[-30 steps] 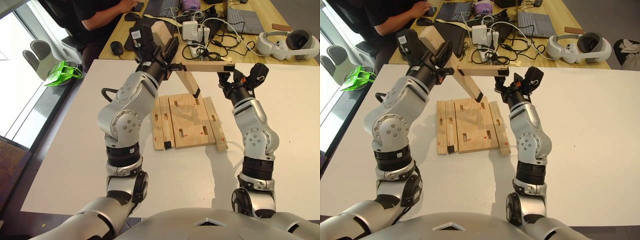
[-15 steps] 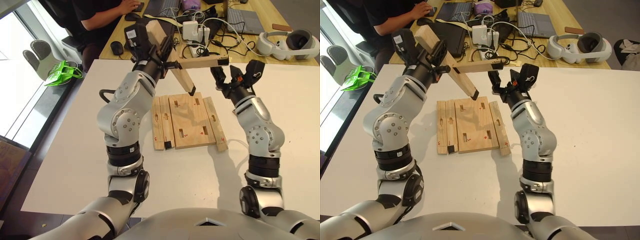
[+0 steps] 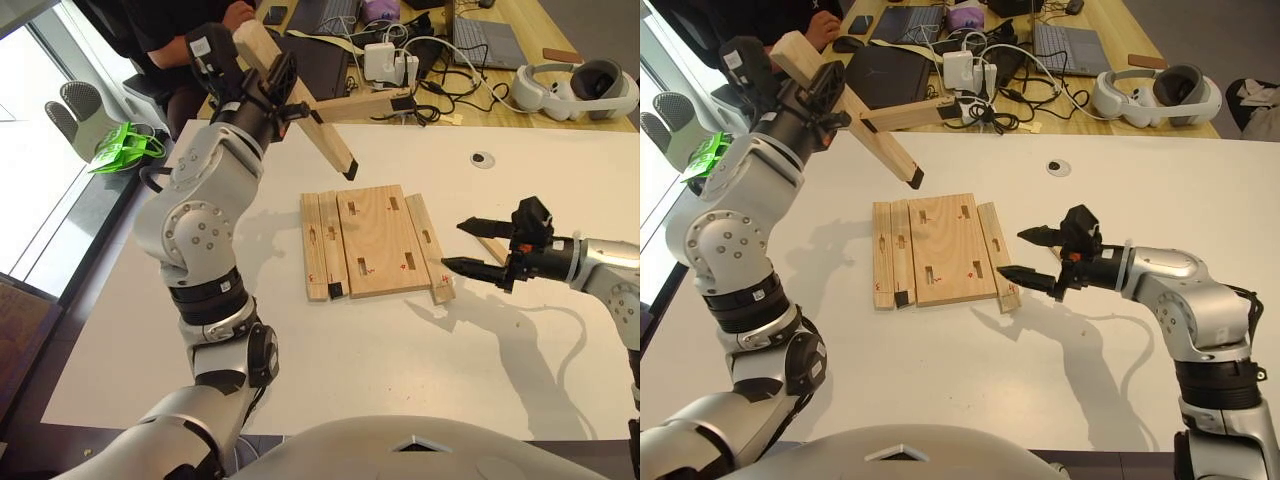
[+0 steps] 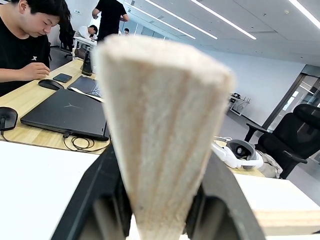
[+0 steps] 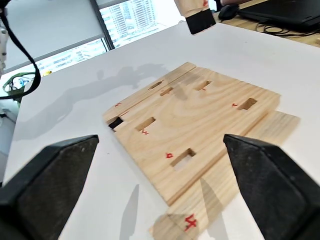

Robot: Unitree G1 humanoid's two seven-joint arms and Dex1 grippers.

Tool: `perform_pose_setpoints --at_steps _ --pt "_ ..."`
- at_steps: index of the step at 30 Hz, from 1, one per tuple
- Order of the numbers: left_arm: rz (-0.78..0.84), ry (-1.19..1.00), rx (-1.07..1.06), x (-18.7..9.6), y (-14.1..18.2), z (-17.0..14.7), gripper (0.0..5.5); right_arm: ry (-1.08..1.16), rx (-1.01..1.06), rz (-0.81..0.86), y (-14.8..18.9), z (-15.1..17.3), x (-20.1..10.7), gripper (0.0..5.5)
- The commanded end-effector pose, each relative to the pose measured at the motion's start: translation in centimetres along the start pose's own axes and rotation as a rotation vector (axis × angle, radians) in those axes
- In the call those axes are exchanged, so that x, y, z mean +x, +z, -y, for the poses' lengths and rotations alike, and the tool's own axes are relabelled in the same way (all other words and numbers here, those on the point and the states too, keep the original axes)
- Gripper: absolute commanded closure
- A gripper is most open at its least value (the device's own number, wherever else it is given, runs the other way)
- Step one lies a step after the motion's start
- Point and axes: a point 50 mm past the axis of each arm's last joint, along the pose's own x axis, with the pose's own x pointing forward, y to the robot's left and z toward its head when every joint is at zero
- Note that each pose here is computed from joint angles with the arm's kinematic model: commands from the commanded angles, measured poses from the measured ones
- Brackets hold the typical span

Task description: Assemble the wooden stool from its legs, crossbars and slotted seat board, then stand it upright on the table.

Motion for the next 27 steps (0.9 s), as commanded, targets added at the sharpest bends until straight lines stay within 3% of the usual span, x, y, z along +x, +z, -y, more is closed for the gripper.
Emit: perform_pose_setpoints --at_steps 1,5,16,21,27 --pt "-0.071 -0.023 0.024 -1.4 0.0 0.7 4.49 0.090 -0.076 -0.040 0.3 -0.9 1.3 0.85" --pt "-0.149 0.012 0.003 -3.7 -1.2 1.1 4.49 0.103 -0.220 -0.120 -0.6 -1.5 3.4 0.85" --pt "-0.284 0.028 -0.021 -4.7 -2.7 2.3 4.49 0.202 -0.654 -0.417 -2.5 -0.2 8.3 0.85" --pt "-0.294 0.038 -0.011 -4.6 -2.6 2.3 4.49 0.099 -0.670 -0.422 -2.6 1.4 10.4 0.85" --pt "-0.296 0.063 -0.005 -4.6 -2.7 2.1 4.49 -0.019 -0.522 -0.426 -3.4 2.0 12.3 0.85"
